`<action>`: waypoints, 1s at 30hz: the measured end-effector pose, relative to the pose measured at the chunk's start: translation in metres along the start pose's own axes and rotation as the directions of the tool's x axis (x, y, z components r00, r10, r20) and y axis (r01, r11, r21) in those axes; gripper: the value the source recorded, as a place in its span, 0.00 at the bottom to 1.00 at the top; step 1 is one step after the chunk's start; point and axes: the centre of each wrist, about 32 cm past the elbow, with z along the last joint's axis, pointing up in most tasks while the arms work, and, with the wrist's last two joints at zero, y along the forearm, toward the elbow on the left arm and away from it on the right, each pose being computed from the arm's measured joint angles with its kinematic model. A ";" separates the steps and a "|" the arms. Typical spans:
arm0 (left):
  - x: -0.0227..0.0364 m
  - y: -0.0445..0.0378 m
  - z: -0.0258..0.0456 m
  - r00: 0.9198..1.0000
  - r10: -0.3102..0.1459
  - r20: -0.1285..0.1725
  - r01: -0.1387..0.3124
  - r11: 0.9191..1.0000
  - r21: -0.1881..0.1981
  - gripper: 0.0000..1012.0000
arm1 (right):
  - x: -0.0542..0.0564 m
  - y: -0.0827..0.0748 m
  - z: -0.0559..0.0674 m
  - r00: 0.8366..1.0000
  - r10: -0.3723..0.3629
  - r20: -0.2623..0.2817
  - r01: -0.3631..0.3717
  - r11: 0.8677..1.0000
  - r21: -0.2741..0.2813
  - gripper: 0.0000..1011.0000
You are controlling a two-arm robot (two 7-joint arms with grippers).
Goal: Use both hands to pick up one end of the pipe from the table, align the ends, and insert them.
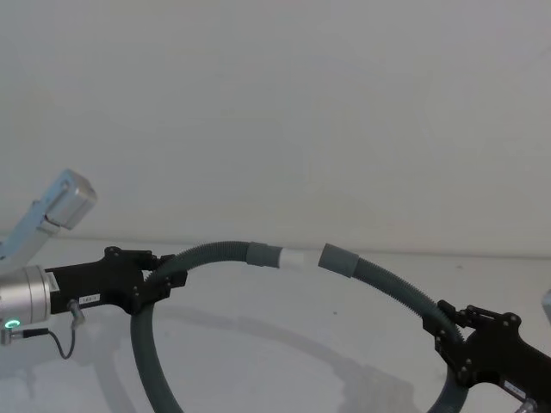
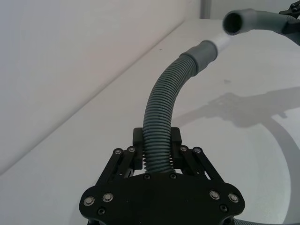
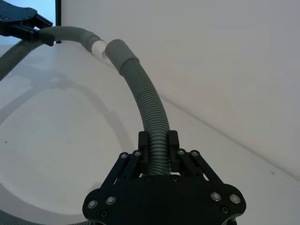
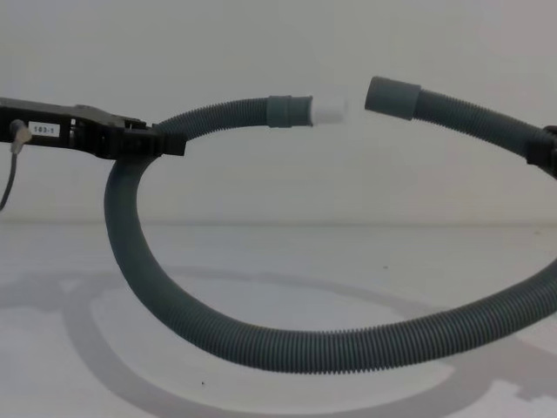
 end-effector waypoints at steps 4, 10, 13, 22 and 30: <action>-0.0020 0.0029 0.0013 1.000 0.006 0.002 -0.006 1.000 -0.008 0.30 | 0.000 -0.003 0.001 1.000 -0.001 0.003 0.001 1.000 0.003 0.22; -0.0057 0.0068 0.0026 1.000 0.015 0.006 -0.015 1.000 -0.020 0.30 | -0.001 -0.007 0.001 1.000 0.001 0.004 -0.001 1.000 0.003 0.22; -0.0070 0.0080 0.0031 1.000 0.018 0.008 -0.017 1.000 -0.025 0.30 | -0.002 -0.008 0.002 1.000 0.003 0.003 -0.003 1.000 0.003 0.22; -0.0085 0.0085 0.0037 1.000 0.017 0.012 -0.016 0.999 -0.036 0.30 | -0.004 -0.010 0.003 1.000 0.009 0.003 -0.009 1.000 0.005 0.22; -0.0088 0.0064 0.0039 1.000 0.008 0.013 -0.007 0.999 -0.039 0.30 | -0.005 -0.010 0.004 1.000 0.014 0.001 -0.014 1.000 0.007 0.22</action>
